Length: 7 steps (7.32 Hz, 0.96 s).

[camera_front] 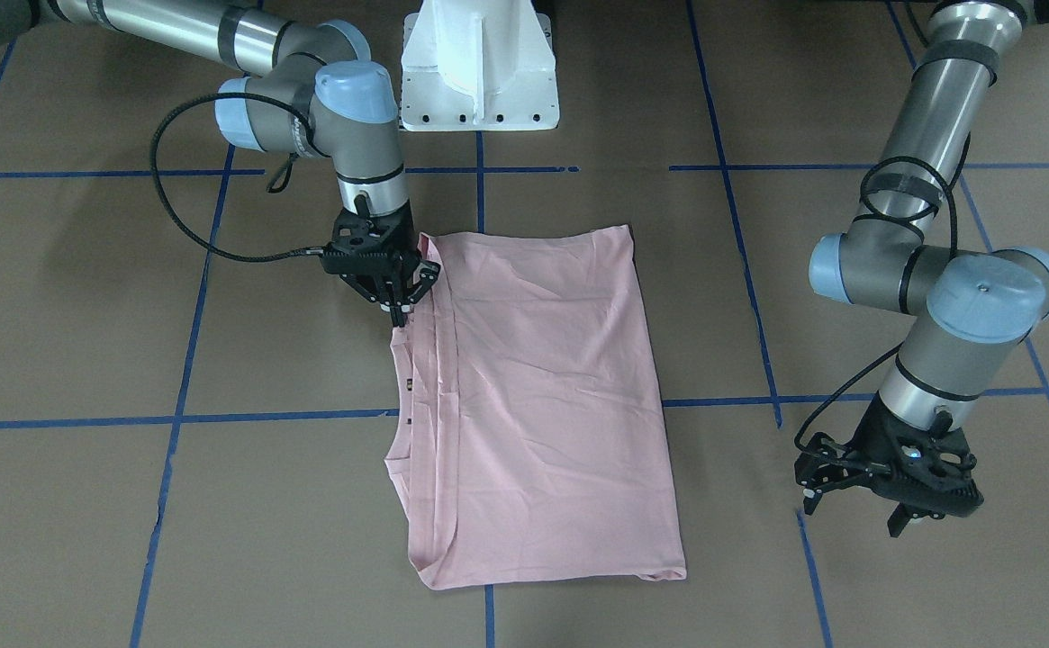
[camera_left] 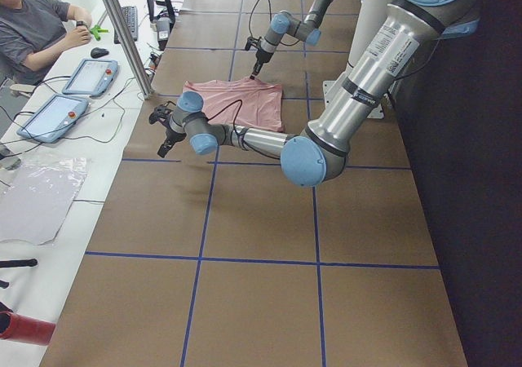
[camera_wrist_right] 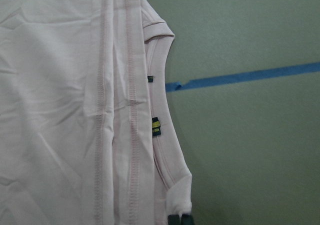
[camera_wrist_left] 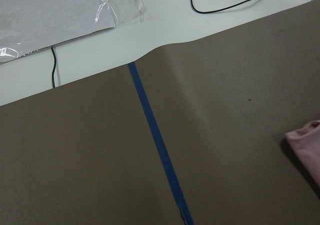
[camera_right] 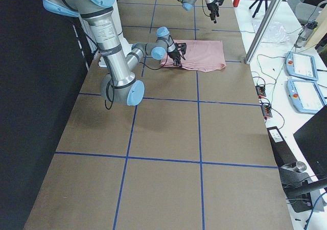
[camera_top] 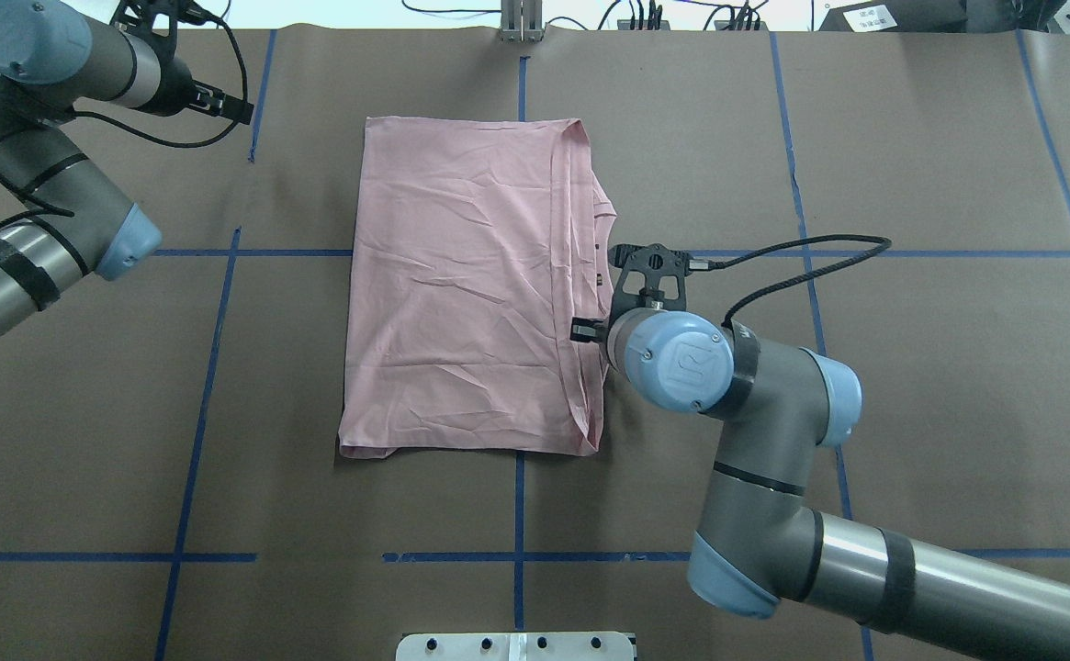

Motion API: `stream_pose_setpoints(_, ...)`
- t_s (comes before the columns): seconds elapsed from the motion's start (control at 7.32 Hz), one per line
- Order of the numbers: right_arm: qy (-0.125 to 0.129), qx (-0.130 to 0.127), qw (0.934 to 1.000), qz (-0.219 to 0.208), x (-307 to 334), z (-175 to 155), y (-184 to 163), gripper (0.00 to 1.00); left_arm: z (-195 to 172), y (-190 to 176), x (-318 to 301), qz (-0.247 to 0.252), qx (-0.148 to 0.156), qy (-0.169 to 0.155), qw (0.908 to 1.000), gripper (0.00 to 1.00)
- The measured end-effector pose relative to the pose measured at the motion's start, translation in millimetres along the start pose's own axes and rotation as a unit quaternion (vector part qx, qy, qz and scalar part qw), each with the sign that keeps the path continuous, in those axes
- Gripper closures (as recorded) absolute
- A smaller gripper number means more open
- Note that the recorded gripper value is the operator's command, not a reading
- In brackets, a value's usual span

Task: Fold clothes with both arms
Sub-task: 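Release the shirt with the right gripper while the left gripper lowers to its near edge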

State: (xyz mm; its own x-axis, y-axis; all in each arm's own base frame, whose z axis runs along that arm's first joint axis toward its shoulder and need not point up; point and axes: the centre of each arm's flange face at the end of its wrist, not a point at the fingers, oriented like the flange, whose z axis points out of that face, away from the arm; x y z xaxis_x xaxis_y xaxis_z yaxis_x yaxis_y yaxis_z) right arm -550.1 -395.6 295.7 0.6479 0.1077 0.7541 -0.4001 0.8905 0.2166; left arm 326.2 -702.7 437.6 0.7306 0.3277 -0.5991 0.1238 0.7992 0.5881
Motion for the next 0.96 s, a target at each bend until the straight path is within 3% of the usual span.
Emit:
stream_pose_setpoints(0.14, 0.004, 0.002, 1.0, -0.006, 16.6, -2.7, 11.8, 1.0, 0.0, 0.4, 3.1, -0.001, 0.0, 0.002, 1.0, 0.0)
stream_pose_setpoints(0.27, 0.008, 0.002, 0.9999, -0.01, 25.9, -2.8, 18.8, 0.64, -0.3, 0.7, 6.9, -0.005, 0.001, 0.004, 1.0, 0.0)
stream_pose_setpoints(0.41, 0.011, 0.003, 0.9998, -0.013, 31.0, -1.8, 23.7, 0.01, -1.5, 0.3, 12.3, -0.008, 0.002, 0.008, 0.9999, 0.0)
stream_pose_setpoints(0.68, 0.014, 0.015, 0.9996, -0.018, 34.4, -2.8, 28.0, 0.0, -7.3, -1.6, 23.2, -0.014, 0.008, 0.016, 0.9997, 0.0)
stream_pose_setpoints(0.96, -0.004, 0.007, 0.9997, -0.021, 43.8, -28.2, 27.3, 0.0, -23.6, 4.8, 42.0, -0.036, 0.015, 0.033, 0.9987, 0.0)
